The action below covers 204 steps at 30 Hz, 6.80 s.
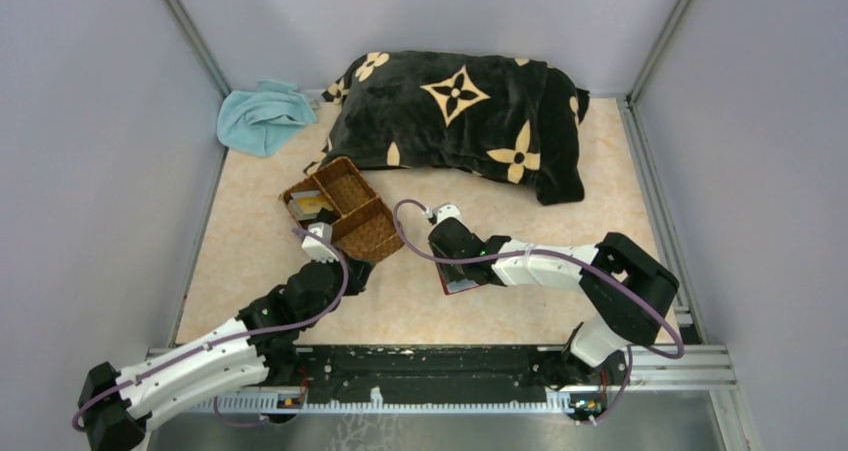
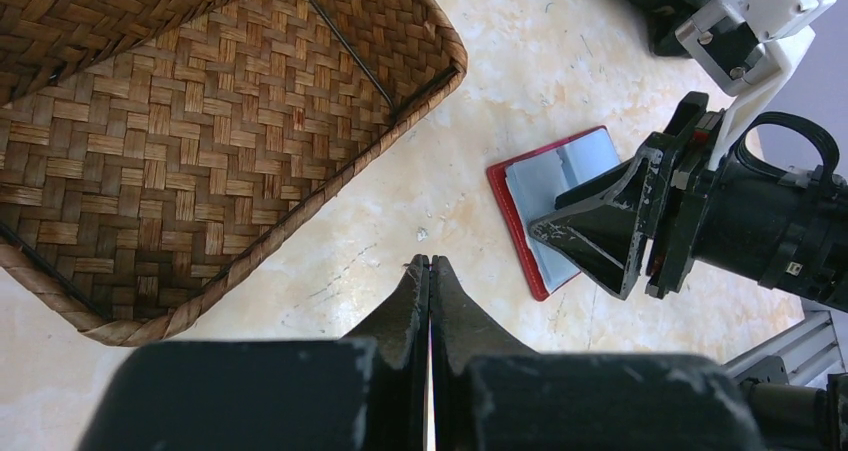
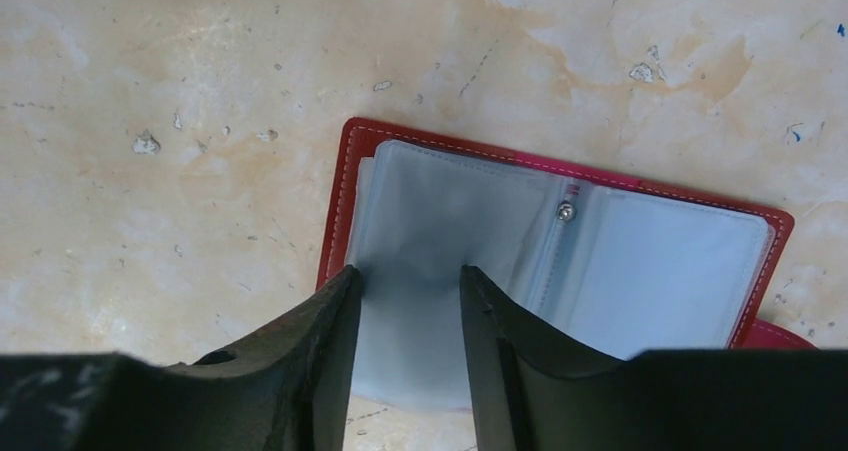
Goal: Take the credit cards out of the card holder
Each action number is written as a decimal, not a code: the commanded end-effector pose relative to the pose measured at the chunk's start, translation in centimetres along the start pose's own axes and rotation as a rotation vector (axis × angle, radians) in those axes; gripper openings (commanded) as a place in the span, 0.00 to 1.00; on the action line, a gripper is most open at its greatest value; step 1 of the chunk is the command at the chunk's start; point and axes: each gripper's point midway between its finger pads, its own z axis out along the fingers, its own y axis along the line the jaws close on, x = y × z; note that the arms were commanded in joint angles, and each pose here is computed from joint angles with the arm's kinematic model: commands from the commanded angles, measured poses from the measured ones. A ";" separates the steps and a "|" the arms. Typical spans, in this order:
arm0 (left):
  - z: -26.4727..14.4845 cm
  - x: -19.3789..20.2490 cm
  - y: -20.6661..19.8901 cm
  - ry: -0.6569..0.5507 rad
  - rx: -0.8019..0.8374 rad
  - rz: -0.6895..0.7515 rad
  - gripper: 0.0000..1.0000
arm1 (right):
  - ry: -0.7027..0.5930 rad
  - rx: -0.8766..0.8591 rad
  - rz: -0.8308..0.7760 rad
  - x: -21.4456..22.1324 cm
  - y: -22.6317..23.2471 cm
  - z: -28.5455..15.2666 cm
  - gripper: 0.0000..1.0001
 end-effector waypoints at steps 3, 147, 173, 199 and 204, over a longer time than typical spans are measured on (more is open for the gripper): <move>0.1 -0.3 0.1 -0.022 -0.003 -0.018 0.00 | 0.004 0.031 0.004 -0.2 0.0 0.2 0.27; 2.1 3.0 -2.1 0.053 0.014 -0.049 0.22 | -0.070 0.019 0.066 -3.0 2.7 -0.8 0.69; 1.8 3.7 -1.4 0.070 0.014 -0.051 0.22 | -0.045 0.086 0.063 -1.9 1.4 -0.6 0.55; 1.7 4.2 -1.0 0.080 0.018 -0.059 0.21 | -0.063 0.054 0.112 -2.4 1.9 -1.5 0.20; 1.8 4.4 -1.2 0.085 0.026 -0.060 0.21 | -0.081 0.045 0.128 -2.7 1.8 -2.1 0.19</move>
